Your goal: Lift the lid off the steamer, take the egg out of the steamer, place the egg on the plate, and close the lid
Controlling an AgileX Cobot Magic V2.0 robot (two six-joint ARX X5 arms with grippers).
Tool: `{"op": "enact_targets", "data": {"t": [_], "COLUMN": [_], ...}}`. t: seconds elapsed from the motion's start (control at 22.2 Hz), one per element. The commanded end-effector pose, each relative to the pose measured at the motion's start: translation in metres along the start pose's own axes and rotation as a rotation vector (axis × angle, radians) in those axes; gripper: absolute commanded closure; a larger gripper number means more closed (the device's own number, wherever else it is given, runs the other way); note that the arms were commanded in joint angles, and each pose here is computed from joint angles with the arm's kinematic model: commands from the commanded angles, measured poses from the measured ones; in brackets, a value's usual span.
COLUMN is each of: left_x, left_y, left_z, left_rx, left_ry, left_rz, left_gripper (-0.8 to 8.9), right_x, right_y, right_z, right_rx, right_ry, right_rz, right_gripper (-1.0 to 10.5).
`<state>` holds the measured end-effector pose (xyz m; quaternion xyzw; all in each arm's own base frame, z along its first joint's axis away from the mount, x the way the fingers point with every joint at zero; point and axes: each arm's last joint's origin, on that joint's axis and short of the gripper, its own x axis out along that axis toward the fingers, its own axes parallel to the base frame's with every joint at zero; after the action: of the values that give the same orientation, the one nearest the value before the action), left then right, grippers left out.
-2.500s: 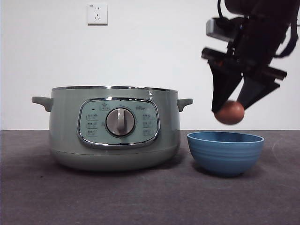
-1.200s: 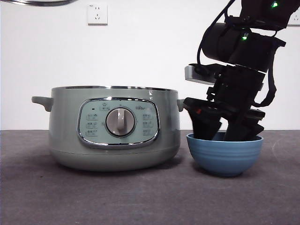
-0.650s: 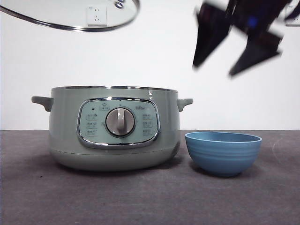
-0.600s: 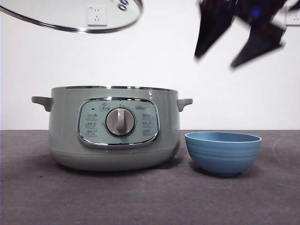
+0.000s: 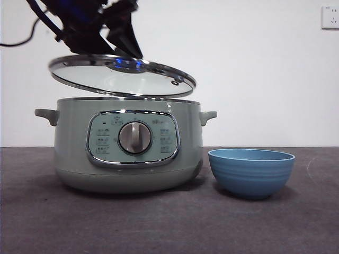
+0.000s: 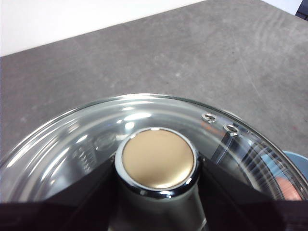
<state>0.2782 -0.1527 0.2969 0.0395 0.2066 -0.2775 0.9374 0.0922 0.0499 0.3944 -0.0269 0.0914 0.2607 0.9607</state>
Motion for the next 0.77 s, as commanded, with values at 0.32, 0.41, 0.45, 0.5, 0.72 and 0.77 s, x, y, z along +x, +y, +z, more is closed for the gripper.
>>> {"op": "enact_targets", "data": {"t": [0.32,0.41,0.45,0.5,0.72,0.77], "left_x": [0.019,0.02,0.02,0.02,0.02,0.021], "left_y": [-0.001,-0.001,-0.001,-0.001,-0.001,-0.001], "left_z": [-0.002,-0.002,-0.002,-0.002,-0.004,-0.005], "left_rx": [0.016,0.015,0.015,0.015,0.014,0.014], "left_ry": [-0.04,-0.037,-0.037,-0.036,-0.02,-0.013], "left_rz": [-0.004,-0.002,0.002,0.011,0.02,0.02], "left_gripper": [8.22,8.22,8.22,8.22,8.22,8.22], "right_x": [-0.009,-0.009,-0.009,-0.009,-0.009,-0.009], "right_y": [0.001,0.001,0.001,0.001,0.001,0.001], "right_z": [-0.005,-0.006,-0.006,-0.006,-0.006,-0.006], "right_rx": [0.023,0.023,0.023,0.023,0.023,0.023], "right_ry": [0.009,0.014,0.015,0.016,0.015,0.015], "right_rz": [0.001,0.002,0.002,0.003,0.003,0.003], "right_gripper": [4.7,4.7,4.7,4.7,4.7,4.7]}}
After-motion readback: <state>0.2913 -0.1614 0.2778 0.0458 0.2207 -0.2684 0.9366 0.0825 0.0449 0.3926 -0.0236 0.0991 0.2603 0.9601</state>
